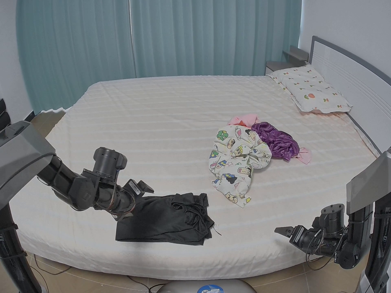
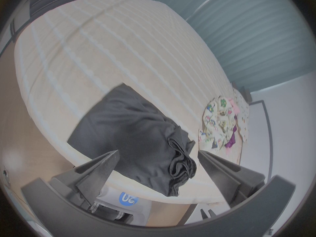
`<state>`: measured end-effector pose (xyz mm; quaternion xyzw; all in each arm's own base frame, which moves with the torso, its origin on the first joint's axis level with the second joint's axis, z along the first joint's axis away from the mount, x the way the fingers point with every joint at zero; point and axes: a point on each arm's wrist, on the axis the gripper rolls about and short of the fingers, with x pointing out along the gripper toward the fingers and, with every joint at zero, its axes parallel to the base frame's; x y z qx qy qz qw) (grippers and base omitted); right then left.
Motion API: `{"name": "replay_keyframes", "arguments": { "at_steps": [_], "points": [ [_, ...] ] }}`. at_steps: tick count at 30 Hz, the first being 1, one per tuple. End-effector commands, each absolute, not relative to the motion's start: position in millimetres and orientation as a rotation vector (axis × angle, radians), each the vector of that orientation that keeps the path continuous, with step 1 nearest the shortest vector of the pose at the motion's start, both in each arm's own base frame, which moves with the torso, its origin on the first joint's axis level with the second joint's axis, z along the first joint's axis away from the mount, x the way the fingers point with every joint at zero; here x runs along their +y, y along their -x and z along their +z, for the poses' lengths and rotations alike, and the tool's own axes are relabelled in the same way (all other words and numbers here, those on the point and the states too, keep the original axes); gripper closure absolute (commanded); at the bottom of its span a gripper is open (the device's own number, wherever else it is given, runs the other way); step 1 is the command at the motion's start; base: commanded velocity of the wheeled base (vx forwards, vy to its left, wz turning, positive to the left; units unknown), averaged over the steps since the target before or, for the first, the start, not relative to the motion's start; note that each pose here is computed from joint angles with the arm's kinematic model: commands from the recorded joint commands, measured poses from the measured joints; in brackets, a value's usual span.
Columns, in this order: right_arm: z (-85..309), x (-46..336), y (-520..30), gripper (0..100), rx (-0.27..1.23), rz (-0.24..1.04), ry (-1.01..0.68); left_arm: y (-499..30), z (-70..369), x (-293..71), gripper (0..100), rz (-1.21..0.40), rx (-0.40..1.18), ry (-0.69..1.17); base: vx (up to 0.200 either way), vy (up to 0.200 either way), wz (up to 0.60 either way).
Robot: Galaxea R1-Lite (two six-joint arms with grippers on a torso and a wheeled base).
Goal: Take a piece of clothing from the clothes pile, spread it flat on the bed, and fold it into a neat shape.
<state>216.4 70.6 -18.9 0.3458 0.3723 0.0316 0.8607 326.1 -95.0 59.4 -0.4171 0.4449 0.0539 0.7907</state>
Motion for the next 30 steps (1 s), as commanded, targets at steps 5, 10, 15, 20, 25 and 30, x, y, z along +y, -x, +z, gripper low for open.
{"name": "replay_keyframes", "arguments": {
  "at_steps": [5,10,15,20,25,30],
  "points": [
    [-4,98,-246,0,0.628,0.201,-0.732,-315,47,-65,0,0.143,0.911,0.954,0.000,0.200,0.00],
    [10,126,-265,0,0.558,0.255,-0.723,-318,44,-54,0,0.138,0.925,0.987,0.000,0.200,0.00],
    [14,158,-279,0,0.544,0.303,-0.705,-318,41,-47,0,0.128,0.944,1.017,0.000,0.200,0.00],
    [16,179,-293,0,0.574,0.325,-0.690,-320,31,-43,0,0.152,0.968,1.021,0.000,0.160,0.00],
    [9,195,-310,0,0.613,0.321,-0.673,-318,29,-43,0,0.156,0.970,1.023,0.000,0.000,0.00],
    [-3,207,-326,0,0.664,0.316,-0.657,-314,24,-43,0,0.139,0.937,1.021,0.000,0.000,0.00]
  ]
}}
